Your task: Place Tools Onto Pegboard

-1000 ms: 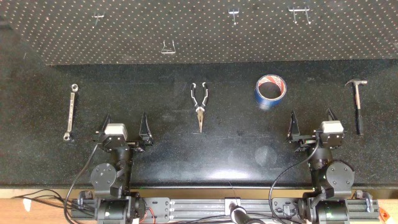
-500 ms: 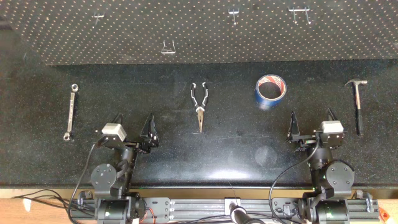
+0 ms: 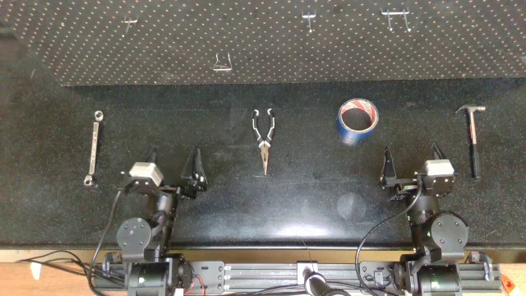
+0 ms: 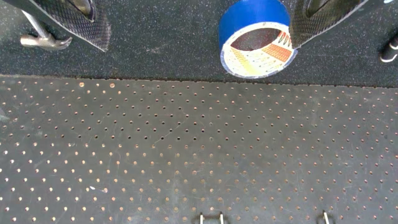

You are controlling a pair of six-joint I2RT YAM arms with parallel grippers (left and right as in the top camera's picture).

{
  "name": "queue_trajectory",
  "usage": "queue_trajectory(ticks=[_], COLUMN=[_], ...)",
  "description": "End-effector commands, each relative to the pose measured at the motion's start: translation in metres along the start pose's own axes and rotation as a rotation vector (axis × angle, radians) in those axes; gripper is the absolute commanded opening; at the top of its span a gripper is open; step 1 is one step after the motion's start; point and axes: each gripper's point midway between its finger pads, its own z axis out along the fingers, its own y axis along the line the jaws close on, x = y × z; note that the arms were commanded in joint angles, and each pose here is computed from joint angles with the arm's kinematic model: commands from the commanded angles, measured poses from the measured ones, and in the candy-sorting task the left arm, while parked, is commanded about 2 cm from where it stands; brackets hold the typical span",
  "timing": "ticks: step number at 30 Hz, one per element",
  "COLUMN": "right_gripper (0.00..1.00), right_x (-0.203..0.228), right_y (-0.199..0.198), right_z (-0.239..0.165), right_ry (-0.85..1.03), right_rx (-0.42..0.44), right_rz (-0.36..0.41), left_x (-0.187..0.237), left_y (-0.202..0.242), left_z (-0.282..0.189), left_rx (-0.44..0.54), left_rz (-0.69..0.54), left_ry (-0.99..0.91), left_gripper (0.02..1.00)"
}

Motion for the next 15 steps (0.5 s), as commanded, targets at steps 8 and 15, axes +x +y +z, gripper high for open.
queue_trajectory(ticks=[8, 15], right_gripper=[0.934, 0.934], right_x=[0.001, 0.001], right_y=[0.003, 0.003], right_z=[0.000, 0.000], right_ry=[0.000, 0.000], right_rx=[-0.013, -0.013], right_rz=[-0.018, -0.019], left_x=[-0.105, -0.068], left_y=[0.080, 0.143], left_z=[-0.022, -0.122], left_rx=[-0.542, -0.853], left_rz=[0.348, 0.334], left_ry=[0.468, 0.845], left_gripper=[0.993, 0.993])
